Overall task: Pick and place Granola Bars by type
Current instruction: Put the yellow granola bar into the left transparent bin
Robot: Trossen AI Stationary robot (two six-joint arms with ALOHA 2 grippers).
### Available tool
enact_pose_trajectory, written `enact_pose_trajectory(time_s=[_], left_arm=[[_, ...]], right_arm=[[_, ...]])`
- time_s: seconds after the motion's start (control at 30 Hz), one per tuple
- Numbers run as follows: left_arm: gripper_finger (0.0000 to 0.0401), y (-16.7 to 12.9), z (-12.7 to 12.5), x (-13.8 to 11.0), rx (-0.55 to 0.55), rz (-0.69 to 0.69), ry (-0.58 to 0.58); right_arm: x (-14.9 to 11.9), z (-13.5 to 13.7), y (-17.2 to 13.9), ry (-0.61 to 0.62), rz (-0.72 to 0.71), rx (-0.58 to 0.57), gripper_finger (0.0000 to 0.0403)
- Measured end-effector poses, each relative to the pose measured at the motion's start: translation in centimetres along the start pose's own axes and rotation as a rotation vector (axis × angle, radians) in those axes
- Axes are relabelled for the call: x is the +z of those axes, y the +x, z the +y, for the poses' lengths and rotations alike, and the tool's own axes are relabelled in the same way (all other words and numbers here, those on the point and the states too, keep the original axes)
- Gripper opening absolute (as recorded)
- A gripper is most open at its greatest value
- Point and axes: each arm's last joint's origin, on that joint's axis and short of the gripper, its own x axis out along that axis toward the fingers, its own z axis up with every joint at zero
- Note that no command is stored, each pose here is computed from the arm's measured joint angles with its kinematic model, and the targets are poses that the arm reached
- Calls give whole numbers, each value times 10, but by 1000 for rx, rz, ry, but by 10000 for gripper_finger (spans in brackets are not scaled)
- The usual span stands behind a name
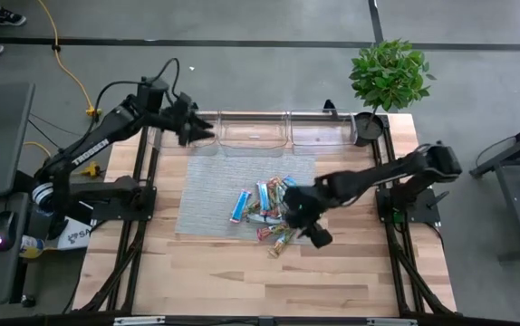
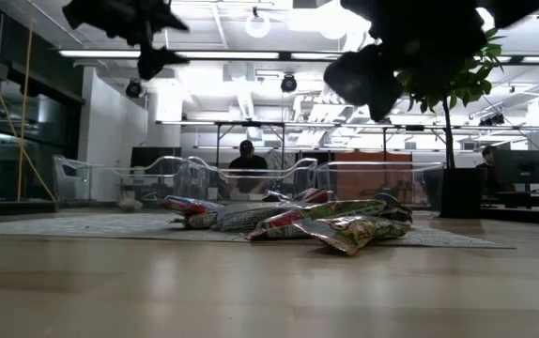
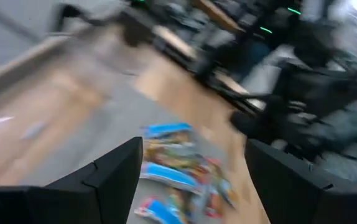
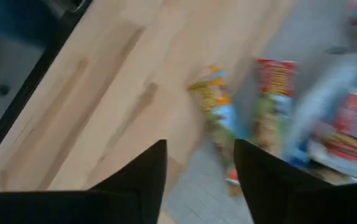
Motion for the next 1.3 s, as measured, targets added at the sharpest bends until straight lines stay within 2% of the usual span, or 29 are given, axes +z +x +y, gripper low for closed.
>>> enact_pose_trajectory(time_s=[0.1, 0.17, 0.37, 0.47, 0.67, 1.3], left_arm=[[279, 10, -20, -5, -100, 47, 60], [279, 16, -31, -9, -133, 71, 88], [279, 29, -51, -17, -141, 110, 148], [279, 33, -56, -19, -104, 112, 163], [279, 34, -56, -19, -58, 100, 185], [279, 34, -54, -19, -4, 87, 187]], right_arm=[[0, 6, 21, -74, 42, 8, 199], [0, 8, 33, -110, 67, -31, 204], [3, -1, 61, -168, 76, -208, 207], [0, -6, 74, -174, 98, -267, 207], [-2, -5, 85, -111, 97, -229, 207], [3, 9, 85, -91, 78, -217, 207]])
